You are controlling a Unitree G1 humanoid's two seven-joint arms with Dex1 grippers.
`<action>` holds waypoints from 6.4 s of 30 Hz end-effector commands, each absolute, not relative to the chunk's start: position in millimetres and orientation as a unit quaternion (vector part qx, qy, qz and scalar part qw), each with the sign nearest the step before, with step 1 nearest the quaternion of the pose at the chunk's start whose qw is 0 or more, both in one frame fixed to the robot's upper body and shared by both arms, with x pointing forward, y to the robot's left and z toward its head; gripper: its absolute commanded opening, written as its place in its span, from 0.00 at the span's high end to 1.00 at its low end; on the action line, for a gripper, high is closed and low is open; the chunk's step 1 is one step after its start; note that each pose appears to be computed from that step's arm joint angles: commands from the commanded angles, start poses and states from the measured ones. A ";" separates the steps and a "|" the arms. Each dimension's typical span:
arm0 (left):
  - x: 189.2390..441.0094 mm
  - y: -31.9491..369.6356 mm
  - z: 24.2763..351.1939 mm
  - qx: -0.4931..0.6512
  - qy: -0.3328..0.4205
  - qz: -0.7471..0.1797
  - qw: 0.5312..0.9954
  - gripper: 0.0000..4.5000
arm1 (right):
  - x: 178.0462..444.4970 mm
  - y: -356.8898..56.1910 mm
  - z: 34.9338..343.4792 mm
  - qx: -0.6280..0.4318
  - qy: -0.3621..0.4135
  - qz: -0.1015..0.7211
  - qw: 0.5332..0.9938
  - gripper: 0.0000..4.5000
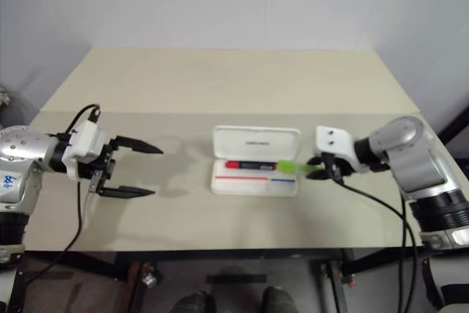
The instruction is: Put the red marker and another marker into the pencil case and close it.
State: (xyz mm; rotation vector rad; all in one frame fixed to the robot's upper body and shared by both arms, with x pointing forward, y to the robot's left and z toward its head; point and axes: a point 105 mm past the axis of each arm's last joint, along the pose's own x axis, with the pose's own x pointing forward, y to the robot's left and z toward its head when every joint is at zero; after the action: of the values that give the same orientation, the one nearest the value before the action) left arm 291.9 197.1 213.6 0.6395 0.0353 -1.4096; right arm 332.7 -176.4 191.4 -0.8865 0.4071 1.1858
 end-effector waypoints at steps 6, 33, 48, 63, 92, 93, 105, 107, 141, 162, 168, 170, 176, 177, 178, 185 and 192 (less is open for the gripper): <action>286.7 208.2 216.0 0.303 0.017 -0.617 0.726 0.00 | 326.4 -124.2 202.2 -0.406 0.134 0.578 0.695 0.76; 273.9 204.1 207.2 0.290 0.030 -0.607 0.739 0.00 | 342.5 -48.9 173.5 -0.434 0.124 0.603 0.658 0.76; 274.7 204.5 209.6 0.293 0.028 -0.602 0.742 0.00 | 344.8 -48.9 165.1 -0.439 0.144 0.599 0.655 0.60; 278.0 202.3 210.7 0.294 0.021 -0.603 0.741 0.00 | 348.2 -46.2 183.3 -0.420 0.121 0.597 0.673 0.00; 306.5 145.2 232.6 0.281 -0.018 -0.665 0.692 0.00 | 370.1 -245.4 197.8 -0.408 0.248 0.386 0.789 0.00; 308.1 142.5 233.5 0.284 -0.020 -0.664 0.691 0.00 | 379.7 -253.2 199.7 -0.407 0.253 0.357 0.802 0.00; 304.8 136.9 232.6 0.280 -0.027 -0.669 0.688 0.00 | 408.9 -274.9 191.6 -0.282 0.334 0.223 0.871 0.00; 304.5 138.2 231.5 0.279 -0.026 -0.668 0.689 0.00 | 406.8 -273.5 192.0 -0.257 0.345 0.218 0.876 0.00; 306.5 136.3 243.2 0.273 -0.041 -0.651 0.707 0.00 | 420.5 -283.0 154.5 -0.133 0.388 0.094 0.907 0.29; 310.0 138.8 263.0 0.241 -0.076 -0.632 0.732 0.00 | 420.3 -297.4 179.8 -0.163 0.359 0.104 0.913 0.92; 308.5 142.3 261.7 0.228 -0.074 -0.634 0.735 0.00 | 415.9 -288.9 210.7 -0.202 0.327 0.186 0.904 0.92; 307.5 144.7 258.0 0.228 -0.069 -0.633 0.737 0.00 | 408.7 -274.0 219.5 -0.225 0.305 0.263 0.887 0.92; 306.5 157.4 244.0 0.238 -0.046 -0.621 0.745 0.00 | 363.4 -231.3 228.4 -0.298 0.237 0.461 0.802 0.92; 306.0 159.5 241.0 0.239 -0.043 -0.619 0.746 0.00 | 359.3 -226.8 227.6 -0.308 0.226 0.476 0.792 0.92; 305.5 160.7 239.2 0.241 -0.041 -0.618 0.747 0.00 | 357.1 -224.5 226.8 -0.314 0.220 0.482 0.788 0.92; 298.8 161.5 228.4 0.246 -0.032 -0.614 0.749 0.00 | 340.5 -190.0 204.0 -0.394 0.171 0.564 0.705 0.92; 293.3 159.8 225.2 0.244 -0.027 -0.609 0.754 0.00 | 339.5 -166.8 178.6 -0.408 0.184 0.596 0.666 0.92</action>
State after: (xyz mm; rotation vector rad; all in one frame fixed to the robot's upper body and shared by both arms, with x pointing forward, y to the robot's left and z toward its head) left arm 297.2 157.0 213.5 0.5032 -0.0211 -1.3507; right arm 341.5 -170.1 172.1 -0.8887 0.4366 1.3302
